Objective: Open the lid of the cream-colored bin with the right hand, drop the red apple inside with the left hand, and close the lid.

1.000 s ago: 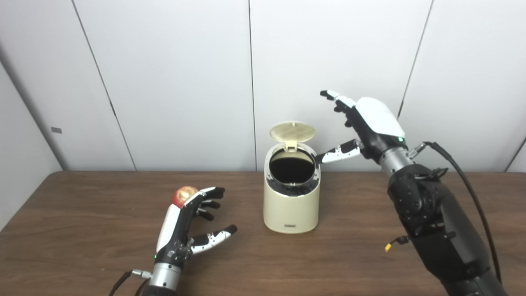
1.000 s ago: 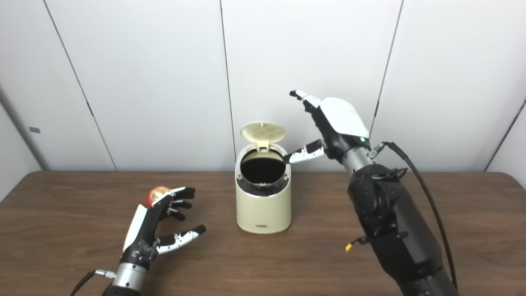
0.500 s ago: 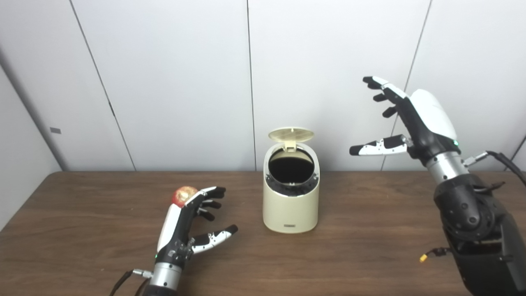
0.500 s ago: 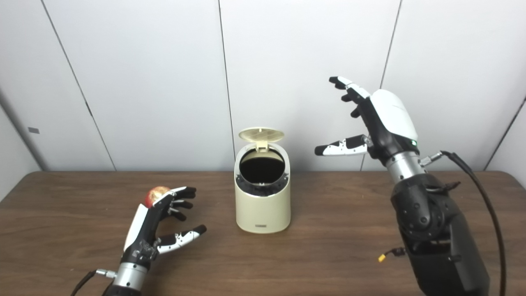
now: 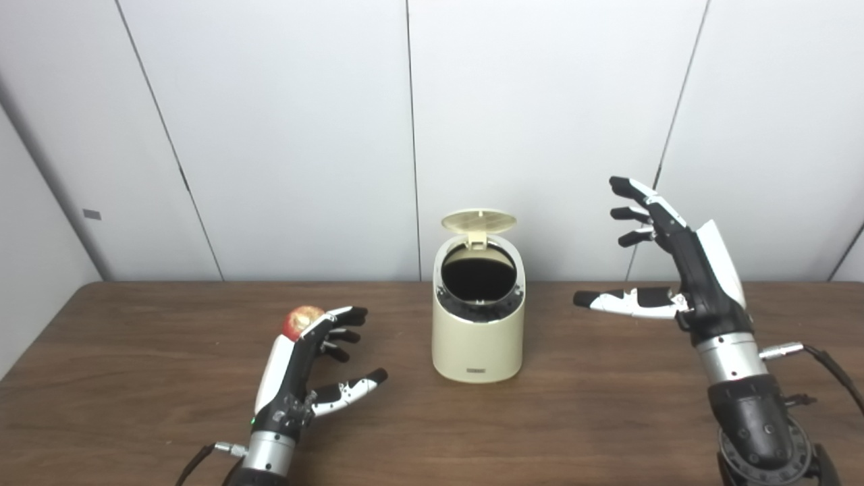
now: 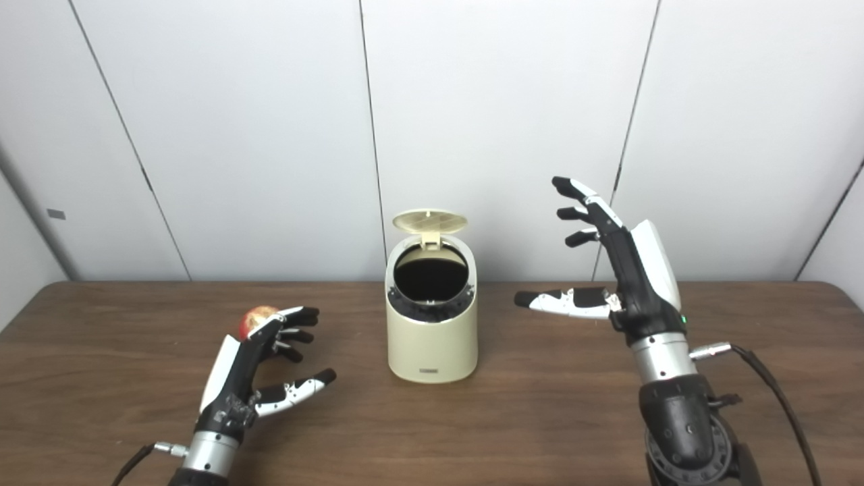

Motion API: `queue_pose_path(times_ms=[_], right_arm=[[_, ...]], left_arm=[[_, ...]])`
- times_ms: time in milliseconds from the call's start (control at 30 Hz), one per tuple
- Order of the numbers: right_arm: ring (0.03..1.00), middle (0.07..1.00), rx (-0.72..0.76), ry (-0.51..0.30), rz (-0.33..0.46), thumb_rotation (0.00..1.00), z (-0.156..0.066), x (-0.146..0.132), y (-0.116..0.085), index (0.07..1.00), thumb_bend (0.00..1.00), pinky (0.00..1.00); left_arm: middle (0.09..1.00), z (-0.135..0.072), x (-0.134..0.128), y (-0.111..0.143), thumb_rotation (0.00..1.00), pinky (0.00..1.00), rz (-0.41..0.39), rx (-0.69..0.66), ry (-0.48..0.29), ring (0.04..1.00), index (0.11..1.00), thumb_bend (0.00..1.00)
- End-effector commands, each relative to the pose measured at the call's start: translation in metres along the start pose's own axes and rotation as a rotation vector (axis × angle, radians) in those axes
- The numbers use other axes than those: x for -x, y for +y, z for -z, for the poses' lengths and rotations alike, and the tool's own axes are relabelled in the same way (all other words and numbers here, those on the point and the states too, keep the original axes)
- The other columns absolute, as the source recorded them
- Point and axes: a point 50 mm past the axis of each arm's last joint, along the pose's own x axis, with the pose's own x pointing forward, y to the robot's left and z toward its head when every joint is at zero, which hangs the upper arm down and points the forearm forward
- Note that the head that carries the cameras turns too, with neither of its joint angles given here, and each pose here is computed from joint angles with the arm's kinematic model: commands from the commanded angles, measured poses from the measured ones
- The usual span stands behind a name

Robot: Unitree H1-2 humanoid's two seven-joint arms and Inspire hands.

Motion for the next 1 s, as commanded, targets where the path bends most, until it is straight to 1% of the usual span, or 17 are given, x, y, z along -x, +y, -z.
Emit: queue_pose_path(times_ms=[0, 133, 200, 300, 433, 567, 733, 800, 967], right_arm=[[0.773, 0.858, -0.022, -0.068, 0.038, 0.08, 0.000, -0.003, -0.001, 0.855, 0.78, 0.65], [0.775, 0.864, -0.079, -0.011, 0.050, 0.11, 0.025, 0.014, 0.015, 0.850, 0.81, 0.67], [0.776, 0.866, -0.094, 0.014, 0.058, 0.14, 0.034, 0.022, 0.021, 0.854, 0.82, 0.68], [0.777, 0.899, -0.119, 0.026, 0.064, 0.15, 0.045, 0.032, 0.028, 0.863, 0.82, 0.67], [0.782, 0.882, -0.144, 0.060, 0.072, 0.17, 0.057, 0.046, 0.036, 0.867, 0.83, 0.69], [0.793, 0.884, -0.179, 0.080, 0.081, 0.15, 0.064, 0.055, 0.039, 0.864, 0.82, 0.71], [0.809, 0.907, -0.196, 0.091, 0.075, 0.13, 0.068, 0.061, 0.038, 0.870, 0.80, 0.74], [0.797, 0.900, -0.192, 0.091, 0.073, 0.11, 0.067, 0.061, 0.036, 0.865, 0.80, 0.73], [0.801, 0.901, -0.183, 0.113, 0.058, 0.09, 0.066, 0.064, 0.030, 0.874, 0.80, 0.73]], left_arm=[[0.754, -0.013, -0.012, 0.010, 0.08, 0.55, -0.030, -0.005, -0.079, 0.682, 0.772, 0.66], [0.753, -0.014, -0.011, 0.011, 0.07, 0.55, -0.030, -0.011, -0.082, 0.684, 0.771, 0.66], [0.753, -0.015, -0.011, 0.011, 0.08, 0.56, -0.029, -0.012, -0.082, 0.684, 0.771, 0.66], [0.754, -0.016, -0.009, 0.011, 0.06, 0.55, -0.031, -0.012, -0.080, 0.685, 0.770, 0.65], [0.750, -0.016, -0.008, 0.011, 0.04, 0.55, -0.042, -0.017, -0.073, 0.679, 0.767, 0.64], [0.749, -0.018, -0.007, 0.011, 0.06, 0.55, -0.056, -0.013, -0.072, 0.681, 0.761, 0.64], [0.753, -0.024, -0.004, 0.008, 0.09, 0.53, -0.056, -0.013, -0.077, 0.671, 0.767, 0.65], [0.744, -0.026, -0.004, 0.007, 0.09, 0.57, -0.060, -0.028, -0.090, 0.680, 0.765, 0.64], [0.746, -0.031, -0.006, 0.008, 0.09, 0.58, -0.097, -0.041, -0.100, 0.688, 0.764, 0.64]])
